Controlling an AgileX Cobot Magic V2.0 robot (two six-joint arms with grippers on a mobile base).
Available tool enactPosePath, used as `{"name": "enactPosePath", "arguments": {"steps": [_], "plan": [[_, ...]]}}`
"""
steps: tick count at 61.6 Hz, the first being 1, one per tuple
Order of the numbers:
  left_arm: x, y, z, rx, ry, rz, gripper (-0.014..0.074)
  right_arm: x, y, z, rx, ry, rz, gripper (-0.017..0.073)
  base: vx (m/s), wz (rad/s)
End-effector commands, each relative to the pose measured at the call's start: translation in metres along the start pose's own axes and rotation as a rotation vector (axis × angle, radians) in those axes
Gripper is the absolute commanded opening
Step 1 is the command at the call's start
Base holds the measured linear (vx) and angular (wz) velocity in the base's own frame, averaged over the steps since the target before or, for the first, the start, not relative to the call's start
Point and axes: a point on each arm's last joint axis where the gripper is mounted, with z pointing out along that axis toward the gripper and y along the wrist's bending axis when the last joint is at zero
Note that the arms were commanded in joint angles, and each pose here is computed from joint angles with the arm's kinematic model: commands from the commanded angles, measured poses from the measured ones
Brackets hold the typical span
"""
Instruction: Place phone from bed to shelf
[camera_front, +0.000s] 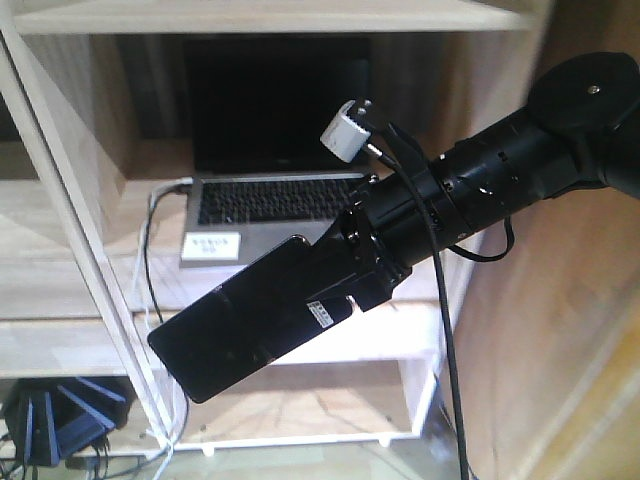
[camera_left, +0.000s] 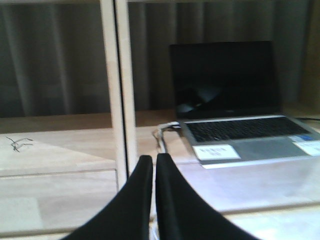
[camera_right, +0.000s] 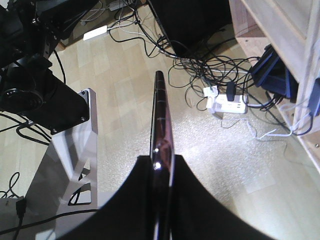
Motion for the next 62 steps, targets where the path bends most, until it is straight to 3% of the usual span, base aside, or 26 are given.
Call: {"name": "enactPosePath", "arguments": {"steps": [1,62], "plan": [[-0.0154,0.0005,-0.0021,-0.005,-0.107,-0.019,0.0001,-0.0123,0.0228,-0.0146,-0.076,-0.066,-0.032,-0.0002,0.31,0.21],[-0.0154,0.0005,-0.0021,-0.005,-0.107,-0.019,0.0001,-0.0124,0.0226,-0.0146,-0.074,-0.067,-0.032,-0.0002,0.18,0.04]]}}
